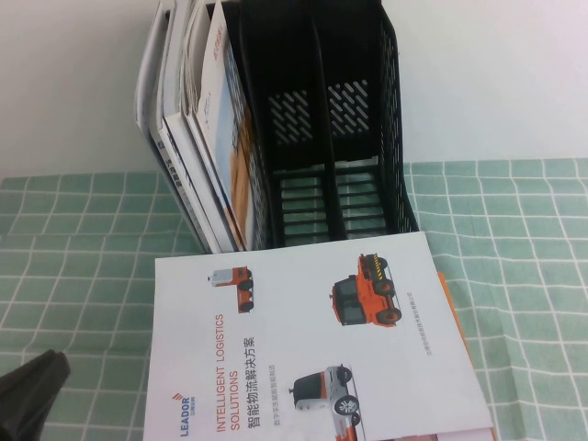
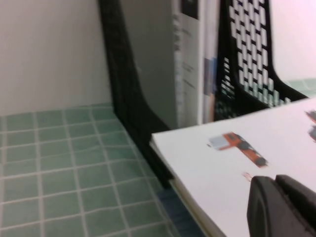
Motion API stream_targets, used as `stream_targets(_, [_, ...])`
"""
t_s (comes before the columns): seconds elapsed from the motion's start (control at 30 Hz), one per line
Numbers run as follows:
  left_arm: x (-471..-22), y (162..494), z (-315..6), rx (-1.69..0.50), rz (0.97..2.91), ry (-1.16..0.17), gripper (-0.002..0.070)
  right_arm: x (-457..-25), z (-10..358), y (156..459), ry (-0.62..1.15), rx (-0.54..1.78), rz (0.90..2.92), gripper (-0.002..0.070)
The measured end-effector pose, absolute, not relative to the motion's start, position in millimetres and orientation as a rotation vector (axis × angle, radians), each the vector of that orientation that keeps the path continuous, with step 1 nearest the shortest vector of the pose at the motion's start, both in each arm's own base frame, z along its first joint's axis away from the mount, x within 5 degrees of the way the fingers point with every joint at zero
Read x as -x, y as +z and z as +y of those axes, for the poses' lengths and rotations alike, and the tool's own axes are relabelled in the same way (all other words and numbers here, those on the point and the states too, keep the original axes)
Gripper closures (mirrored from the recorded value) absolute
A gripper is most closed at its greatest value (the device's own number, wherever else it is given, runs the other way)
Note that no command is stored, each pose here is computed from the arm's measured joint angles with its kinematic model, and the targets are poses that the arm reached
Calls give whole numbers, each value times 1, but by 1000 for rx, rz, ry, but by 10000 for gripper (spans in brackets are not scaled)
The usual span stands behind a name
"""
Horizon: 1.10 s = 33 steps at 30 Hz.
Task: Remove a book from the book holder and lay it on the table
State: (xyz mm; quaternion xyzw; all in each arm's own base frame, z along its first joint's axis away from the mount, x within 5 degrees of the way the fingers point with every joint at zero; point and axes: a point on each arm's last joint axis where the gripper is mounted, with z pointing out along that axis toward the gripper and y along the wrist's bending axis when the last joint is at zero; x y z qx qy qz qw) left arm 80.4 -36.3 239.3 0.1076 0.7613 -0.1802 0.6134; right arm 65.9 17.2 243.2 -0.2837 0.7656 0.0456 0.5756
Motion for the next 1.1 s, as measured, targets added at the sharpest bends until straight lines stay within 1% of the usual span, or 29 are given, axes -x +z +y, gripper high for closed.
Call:
stream_targets(0.23, [-74, 242, -18, -86, 1662, -313, 676, -66, 17, 243, 107, 664, 1793, 678])
stream_targets(0.33, [-71, 237, -13, -28, 1629, -279, 676, -66, 17, 243, 107, 664, 1793, 678])
stream_targets(0.47, [-70, 223, -10, 62, 1625, -300, 676, -66, 17, 243, 107, 664, 1793, 678])
stream_targets(0.6, [-70, 217, -11, 102, 1623, -333, 676, -66, 17, 243, 107, 664, 1793, 678])
stream_targets(0.8, [-70, 217, -12, 112, 1605, -371, 676, -66, 17, 243, 107, 664, 1793, 678])
stream_targets(0.9, [-68, 219, -12, 51, 1586, -309, 676, -66, 17, 243, 107, 664, 1793, 678])
stream_targets(1.0, [-65, 220, -10, -57, 1554, -194, 676, -66, 17, 243, 107, 664, 1793, 678])
stream_targets(1.07, [-62, 218, -9, -76, 1563, -162, 676, -66, 17, 243, 107, 664, 1793, 678])
stream_targets(1.1, [-61, 217, -9, -69, 1567, -166, 676, -66, 17, 243, 107, 664, 1793, 678])
